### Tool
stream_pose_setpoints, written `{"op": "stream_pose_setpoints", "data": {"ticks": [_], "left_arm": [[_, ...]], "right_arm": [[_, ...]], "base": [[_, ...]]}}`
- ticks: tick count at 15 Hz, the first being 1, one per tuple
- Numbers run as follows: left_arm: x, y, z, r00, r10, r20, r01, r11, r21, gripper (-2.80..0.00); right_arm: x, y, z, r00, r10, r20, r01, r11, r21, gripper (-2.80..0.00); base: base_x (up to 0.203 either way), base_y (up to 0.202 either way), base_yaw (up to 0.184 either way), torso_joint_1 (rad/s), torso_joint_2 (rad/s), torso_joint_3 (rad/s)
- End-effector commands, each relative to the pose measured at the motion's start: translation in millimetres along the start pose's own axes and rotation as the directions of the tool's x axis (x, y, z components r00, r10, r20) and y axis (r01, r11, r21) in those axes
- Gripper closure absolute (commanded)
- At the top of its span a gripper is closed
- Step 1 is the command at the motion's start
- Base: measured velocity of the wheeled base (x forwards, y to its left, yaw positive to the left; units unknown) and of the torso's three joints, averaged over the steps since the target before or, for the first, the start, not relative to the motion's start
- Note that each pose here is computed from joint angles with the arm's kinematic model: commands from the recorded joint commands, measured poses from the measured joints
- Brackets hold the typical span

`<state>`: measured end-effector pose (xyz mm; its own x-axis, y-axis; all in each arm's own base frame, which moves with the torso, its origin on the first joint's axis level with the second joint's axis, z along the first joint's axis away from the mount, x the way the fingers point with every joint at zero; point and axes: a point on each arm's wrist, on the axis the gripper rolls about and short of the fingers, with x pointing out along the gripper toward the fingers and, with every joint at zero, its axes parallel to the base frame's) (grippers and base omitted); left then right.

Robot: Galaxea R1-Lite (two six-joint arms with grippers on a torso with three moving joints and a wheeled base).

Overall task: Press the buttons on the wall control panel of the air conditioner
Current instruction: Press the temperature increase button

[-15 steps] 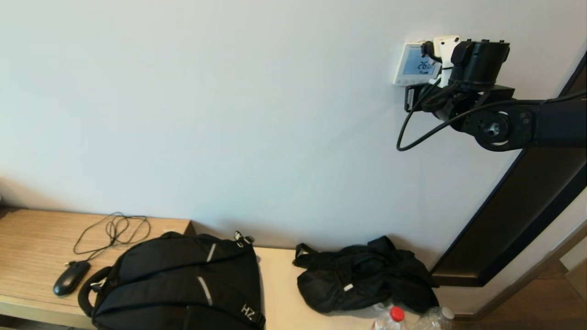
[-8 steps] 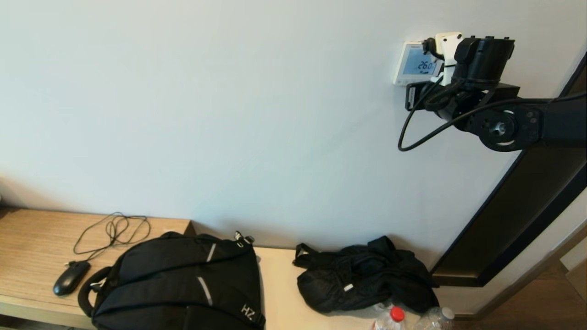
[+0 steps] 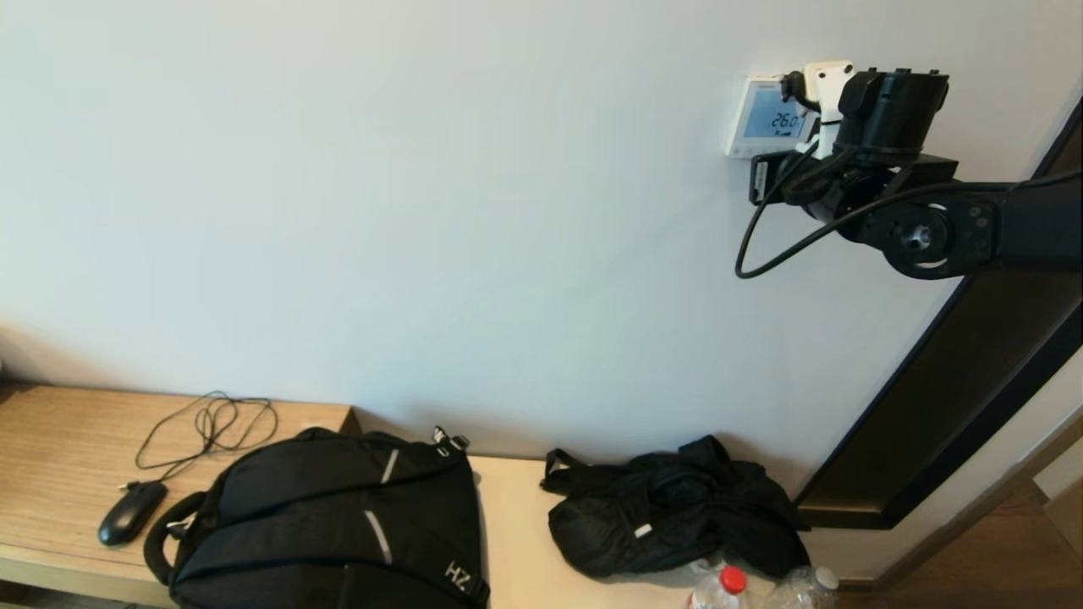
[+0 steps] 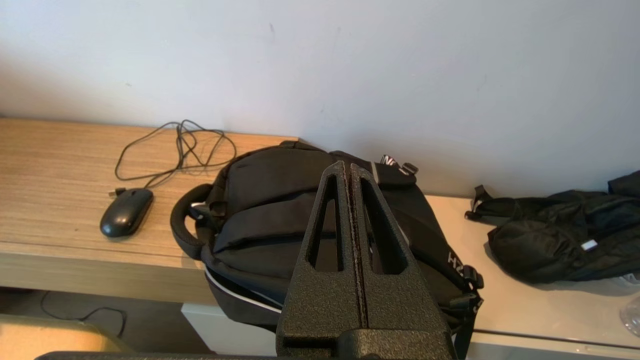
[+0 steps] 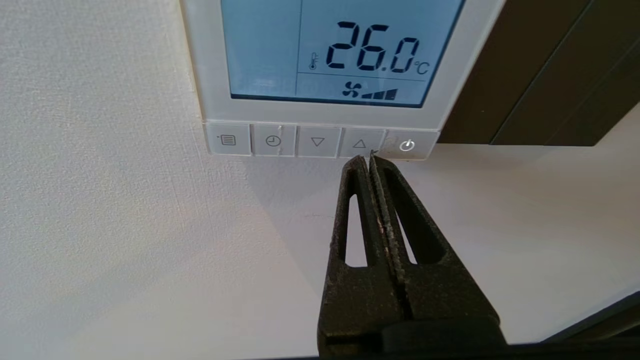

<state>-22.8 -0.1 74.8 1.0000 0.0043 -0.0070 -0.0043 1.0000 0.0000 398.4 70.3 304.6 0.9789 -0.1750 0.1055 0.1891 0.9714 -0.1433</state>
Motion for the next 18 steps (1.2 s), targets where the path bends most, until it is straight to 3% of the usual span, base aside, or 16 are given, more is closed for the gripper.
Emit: {"op": "stream_pose_setpoints", "data": {"ticks": [1,14,18], "left_arm": [[0,0.0,0,1.0,0.0,-0.001,0.0,1.0,0.0,0.0],[0,0.0,0,1.0,0.0,0.001,0.0,1.0,0.002,0.0],[0,0.0,0,1.0,0.0,0.001,0.0,1.0,0.0,0.0]], "right_arm": [[4,2,-3,1.0,-0.003,-0.003,0.003,1.0,-0.003,0.0],[-3,-1,8,1.0,-0.002,0.016,0.002,1.0,0.005,0.0],[-26,-14,16,1.0,-0.007,0.013,0.007,1.0,0.001,0.0]], "base": [[0.0,0.0,0.0,0.0,0.0,0.0],[0.0,0.0,0.0,0.0,0.0,0.0],[0.0,0.0,0.0,0.0,0.0,0.0]]}}
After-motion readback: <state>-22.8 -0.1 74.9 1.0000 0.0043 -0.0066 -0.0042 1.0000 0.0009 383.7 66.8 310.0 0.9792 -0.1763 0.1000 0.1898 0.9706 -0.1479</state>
